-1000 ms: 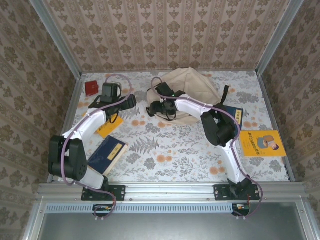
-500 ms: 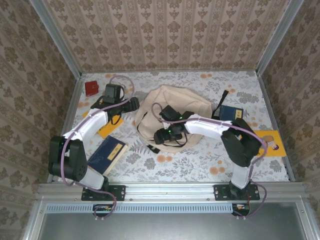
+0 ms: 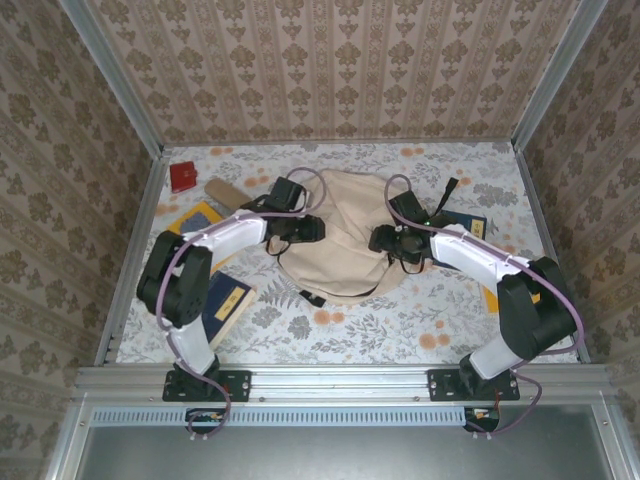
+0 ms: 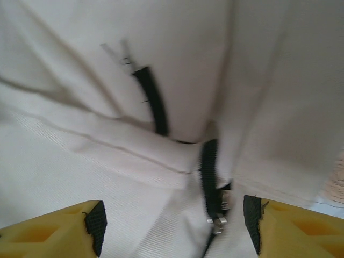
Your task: Pack the student bag
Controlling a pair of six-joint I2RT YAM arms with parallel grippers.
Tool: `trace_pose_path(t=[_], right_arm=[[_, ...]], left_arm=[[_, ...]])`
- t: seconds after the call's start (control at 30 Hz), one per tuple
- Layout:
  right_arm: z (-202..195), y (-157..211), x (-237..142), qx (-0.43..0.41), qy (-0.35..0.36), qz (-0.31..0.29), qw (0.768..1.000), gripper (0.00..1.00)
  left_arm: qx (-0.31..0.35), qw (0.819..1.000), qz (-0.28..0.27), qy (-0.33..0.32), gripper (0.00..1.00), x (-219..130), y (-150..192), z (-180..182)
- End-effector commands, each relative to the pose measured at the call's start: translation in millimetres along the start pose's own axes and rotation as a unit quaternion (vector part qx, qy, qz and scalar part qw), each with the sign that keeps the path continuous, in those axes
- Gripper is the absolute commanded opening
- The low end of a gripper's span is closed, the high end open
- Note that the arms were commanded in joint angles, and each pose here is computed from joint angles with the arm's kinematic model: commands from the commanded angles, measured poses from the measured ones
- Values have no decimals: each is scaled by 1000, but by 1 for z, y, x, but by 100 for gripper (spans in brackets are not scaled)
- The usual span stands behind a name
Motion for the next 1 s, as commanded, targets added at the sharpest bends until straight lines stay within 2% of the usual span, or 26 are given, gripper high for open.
trace_pose_path(t=[0.0,0.27,0.63,0.8,0.97], right_arm=[[-16,2,7,30,41,10,999,72],[-5,-10,46,11,25,53,998,70],[43,-45,93,-65,-68,77,993,71],[55,-68,92,-120,-54,64,989,71],[50,-78,55,-175,-14,38,984,71]], left_arm=[[-15,999,32,-5,41,12,5,-2],[-42,994,60,-76,39,26,26,29],[-94,986,74,-118,39,17,61,70],[-78,991,76,-75,44,11,59,54],[-26,998,51,-42,49,-8,38,17]])
Point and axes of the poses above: each hand's point on the last joint's axis, 136 mm out from that joint toward the fingers, its own x axis out along the fingers, its own z axis along the line the jaws close on, y = z × x, the point moved 7 cm from there along -x, back along the fingers, and after that the axes turned 3 degrees about -x, right-handed, at the moved point
